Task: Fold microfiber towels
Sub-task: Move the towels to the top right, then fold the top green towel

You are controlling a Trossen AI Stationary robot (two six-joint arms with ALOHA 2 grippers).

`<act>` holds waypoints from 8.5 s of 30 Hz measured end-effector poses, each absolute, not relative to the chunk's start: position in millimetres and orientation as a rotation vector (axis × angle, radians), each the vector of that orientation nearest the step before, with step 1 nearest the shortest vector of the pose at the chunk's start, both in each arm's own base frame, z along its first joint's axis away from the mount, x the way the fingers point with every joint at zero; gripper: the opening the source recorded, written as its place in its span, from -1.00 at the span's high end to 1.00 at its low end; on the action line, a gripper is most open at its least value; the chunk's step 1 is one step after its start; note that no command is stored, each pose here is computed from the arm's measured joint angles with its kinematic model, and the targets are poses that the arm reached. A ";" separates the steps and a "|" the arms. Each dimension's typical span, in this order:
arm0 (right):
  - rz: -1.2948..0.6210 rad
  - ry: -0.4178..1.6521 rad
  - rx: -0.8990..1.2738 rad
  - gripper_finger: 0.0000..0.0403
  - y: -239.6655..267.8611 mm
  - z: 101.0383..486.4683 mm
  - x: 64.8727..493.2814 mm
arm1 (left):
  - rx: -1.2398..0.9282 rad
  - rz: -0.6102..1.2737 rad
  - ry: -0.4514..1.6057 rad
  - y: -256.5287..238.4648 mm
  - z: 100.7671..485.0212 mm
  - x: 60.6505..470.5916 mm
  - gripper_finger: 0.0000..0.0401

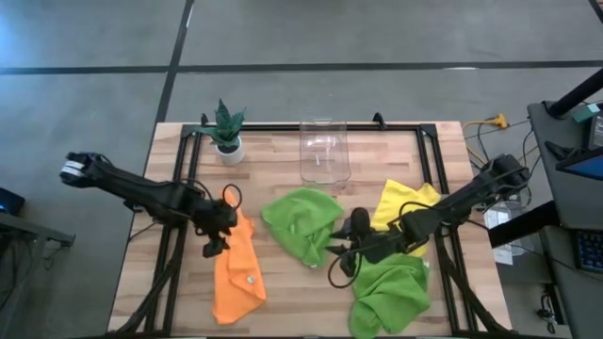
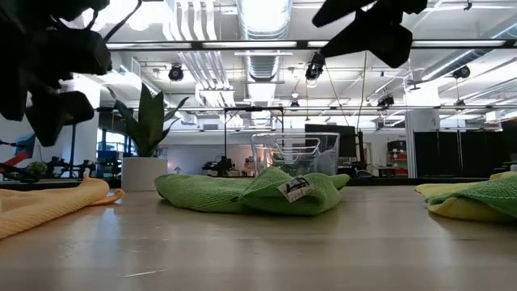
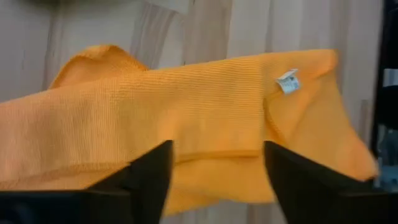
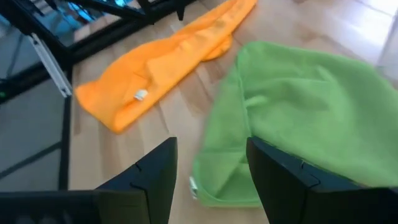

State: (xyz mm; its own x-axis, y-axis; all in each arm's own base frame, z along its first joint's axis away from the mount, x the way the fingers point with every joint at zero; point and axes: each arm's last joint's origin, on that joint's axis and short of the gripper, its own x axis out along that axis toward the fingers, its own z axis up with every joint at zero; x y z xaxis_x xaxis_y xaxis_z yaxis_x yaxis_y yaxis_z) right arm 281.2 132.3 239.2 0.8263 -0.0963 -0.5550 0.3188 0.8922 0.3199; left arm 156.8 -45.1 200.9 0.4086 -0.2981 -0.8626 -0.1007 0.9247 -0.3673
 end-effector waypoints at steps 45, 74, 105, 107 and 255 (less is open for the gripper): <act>-0.038 0.486 0.537 0.07 73.0 343.7 114.9 | -0.345 -0.270 0.279 41.8 351.4 478.9 0.57; 0.123 1.061 0.395 0.07 157.4 233.8 174.8 | -0.812 -0.921 0.804 10.2 332.2 427.3 -0.60; -0.890 1.559 0.253 0.07 -45.3 161.4 177.5 | -0.957 -0.228 0.315 -6.4 331.4 210.8 -0.60; -0.848 1.489 0.327 0.07 -50.5 177.8 172.4 | -0.952 -0.215 0.309 -6.1 330.7 207.7 -0.60; -0.065 0.800 0.060 0.96 123.0 306.5 366.1 | -0.774 -0.081 0.558 -112.8 225.4 200.9 -0.60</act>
